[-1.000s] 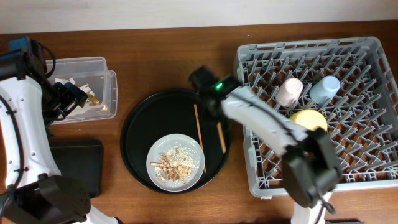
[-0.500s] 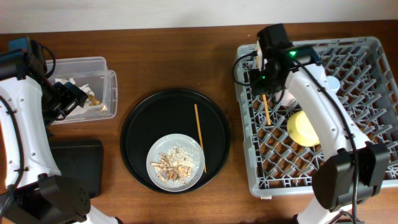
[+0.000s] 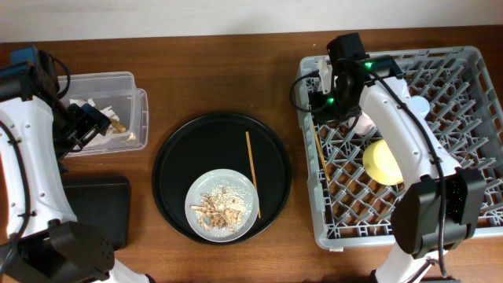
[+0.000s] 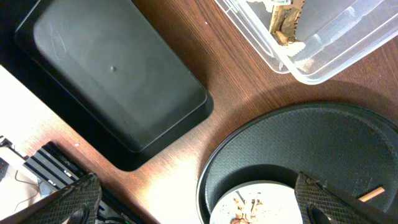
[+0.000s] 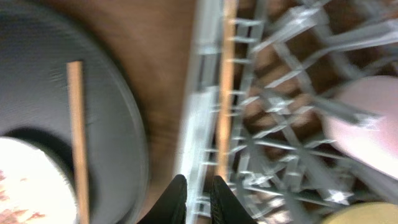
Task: Sort waste into correct bins and load items into the dishwasher rack
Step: 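Carry the chopstick with the right gripper and drop it in the rack, then return the right gripper to the tray and grasp the second chopstick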
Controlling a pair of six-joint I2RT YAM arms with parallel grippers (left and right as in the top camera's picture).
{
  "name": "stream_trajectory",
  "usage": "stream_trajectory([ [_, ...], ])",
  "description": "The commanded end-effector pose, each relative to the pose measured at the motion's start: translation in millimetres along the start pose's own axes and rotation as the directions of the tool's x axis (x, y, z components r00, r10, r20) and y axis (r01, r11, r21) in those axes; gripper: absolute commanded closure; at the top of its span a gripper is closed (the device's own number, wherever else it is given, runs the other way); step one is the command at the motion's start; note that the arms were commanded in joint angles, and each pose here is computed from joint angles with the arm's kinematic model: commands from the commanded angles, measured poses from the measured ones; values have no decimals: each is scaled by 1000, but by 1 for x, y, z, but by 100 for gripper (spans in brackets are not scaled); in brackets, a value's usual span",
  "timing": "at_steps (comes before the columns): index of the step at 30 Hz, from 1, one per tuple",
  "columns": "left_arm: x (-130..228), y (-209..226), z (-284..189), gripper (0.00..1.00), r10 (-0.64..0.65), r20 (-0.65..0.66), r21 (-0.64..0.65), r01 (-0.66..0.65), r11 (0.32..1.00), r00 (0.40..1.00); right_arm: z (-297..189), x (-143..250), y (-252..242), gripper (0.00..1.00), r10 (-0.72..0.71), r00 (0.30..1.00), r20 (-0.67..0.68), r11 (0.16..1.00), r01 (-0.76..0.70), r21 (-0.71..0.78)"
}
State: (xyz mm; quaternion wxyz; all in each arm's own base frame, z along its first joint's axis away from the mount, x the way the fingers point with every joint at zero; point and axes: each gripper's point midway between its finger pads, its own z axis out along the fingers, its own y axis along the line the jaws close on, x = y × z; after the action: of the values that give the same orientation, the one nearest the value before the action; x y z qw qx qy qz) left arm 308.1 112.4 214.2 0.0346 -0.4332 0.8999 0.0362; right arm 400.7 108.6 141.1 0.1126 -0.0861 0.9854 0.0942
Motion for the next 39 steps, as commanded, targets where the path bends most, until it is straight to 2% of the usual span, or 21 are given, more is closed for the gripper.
stream_trajectory([
  [1, -2, 1, -6, 1, -12, 17, 9, 11, 1000, 1000, 3, 9, 52, 84, -44, 998, -36, 973, 34, -227],
  [6, -2, 1, -6, 1, -12, 17, 9, 11, 1000, 1000, 17, 22, 102, 68, -157, 986, -56, 963, 140, -232],
  [9, -2, 1, -6, 1, -12, 17, 9, 11, 1000, 1000, 44, 22, 108, 65, -56, 998, -40, 998, 55, -34],
  [11, -2, 1, -6, 1, -12, 17, 9, 11, 1000, 1000, 62, 25, 115, 65, -14, 1000, -14, 1000, 15, 28],
  [16, -2, 1, -6, 1, -12, 17, 9, 11, 1000, 1000, 104, 38, 149, 66, -49, 999, 9, 999, 49, 2],
  [20, -2, 1, -6, 1, -12, 17, 9, 11, 1000, 1000, 121, 42, 151, 66, -54, 999, 11, 998, 53, 26],
  [30, -2, 1, -6, 1, -12, 17, 9, 11, 1000, 1000, 166, 73, 150, 67, -46, 993, -106, 996, 54, 74],
  [31, -2, 1, -6, 1, -12, 17, 9, 11, 1000, 1000, 166, 74, 151, 69, -49, 993, -108, 996, 57, 73],
  [37, -2, 1, -6, 1, -12, 17, 9, 11, 1000, 1000, 165, 78, 158, 96, -39, 993, -113, 996, 48, 74],
  [39, -2, 1, -6, 1, -12, 17, 9, 11, 1000, 1000, 161, 78, 156, 96, -25, 992, -123, 996, 35, 83],
])
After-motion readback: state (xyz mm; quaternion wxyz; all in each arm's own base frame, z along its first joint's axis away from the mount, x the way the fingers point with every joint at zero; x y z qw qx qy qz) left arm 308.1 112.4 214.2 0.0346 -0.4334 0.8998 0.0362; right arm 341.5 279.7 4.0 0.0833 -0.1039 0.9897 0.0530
